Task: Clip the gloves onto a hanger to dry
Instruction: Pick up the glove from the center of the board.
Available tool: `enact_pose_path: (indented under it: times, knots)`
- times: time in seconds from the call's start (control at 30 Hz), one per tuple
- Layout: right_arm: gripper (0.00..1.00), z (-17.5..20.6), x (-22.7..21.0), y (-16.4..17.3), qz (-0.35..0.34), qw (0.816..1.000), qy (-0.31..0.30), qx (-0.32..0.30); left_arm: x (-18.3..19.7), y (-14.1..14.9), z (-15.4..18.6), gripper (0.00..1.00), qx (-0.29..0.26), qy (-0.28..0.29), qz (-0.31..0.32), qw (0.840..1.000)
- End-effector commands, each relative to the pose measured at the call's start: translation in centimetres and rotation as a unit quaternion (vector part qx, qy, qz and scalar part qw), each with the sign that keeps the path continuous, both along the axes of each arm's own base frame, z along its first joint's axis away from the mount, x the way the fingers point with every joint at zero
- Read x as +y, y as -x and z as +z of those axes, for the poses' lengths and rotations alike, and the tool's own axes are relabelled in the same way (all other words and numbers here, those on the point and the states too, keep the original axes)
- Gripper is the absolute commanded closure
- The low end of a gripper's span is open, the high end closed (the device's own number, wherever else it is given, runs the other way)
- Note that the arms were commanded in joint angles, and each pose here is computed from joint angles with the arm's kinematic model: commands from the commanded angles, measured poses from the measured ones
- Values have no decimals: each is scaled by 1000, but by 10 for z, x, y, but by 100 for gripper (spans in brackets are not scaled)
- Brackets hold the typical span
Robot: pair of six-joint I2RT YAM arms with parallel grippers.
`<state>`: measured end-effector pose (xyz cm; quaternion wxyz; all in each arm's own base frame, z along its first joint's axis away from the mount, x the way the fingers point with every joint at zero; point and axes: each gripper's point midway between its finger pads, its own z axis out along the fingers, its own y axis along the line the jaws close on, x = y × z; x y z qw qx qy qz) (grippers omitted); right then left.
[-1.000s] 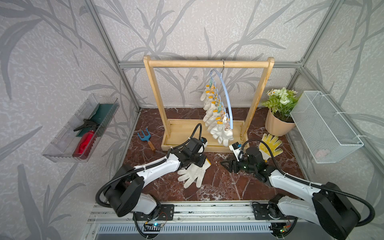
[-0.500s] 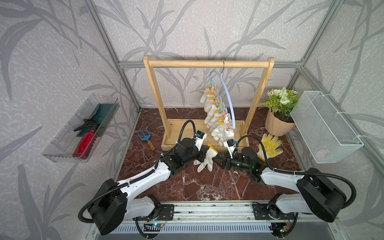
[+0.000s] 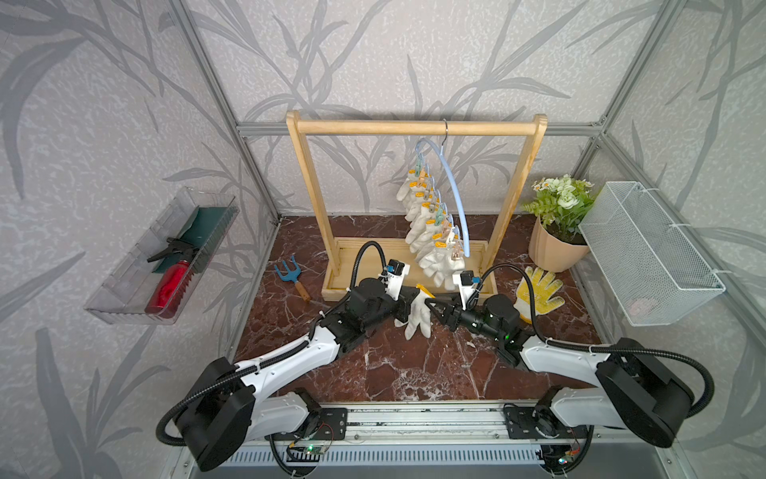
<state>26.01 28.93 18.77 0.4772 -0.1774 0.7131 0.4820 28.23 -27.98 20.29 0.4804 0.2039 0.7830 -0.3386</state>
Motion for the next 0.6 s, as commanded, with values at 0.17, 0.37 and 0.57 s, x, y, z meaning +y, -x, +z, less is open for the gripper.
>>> enact_pose_path:
  times: [0.17, 0.37, 0.57]
  knots:
    - [73, 16, -2, -2, -15, 999, -23, -25, 1, 1, 13, 100, -15, 27, 7, 1000]
    - [87, 20, -4, -3, -19, 999, -21, -32, 2, 1, 11, 100, -16, 28, 9, 999]
    - [100, 17, -6, -2, -18, 999, 4, -29, -7, 4, 11, 97, -14, 28, -18, 999]
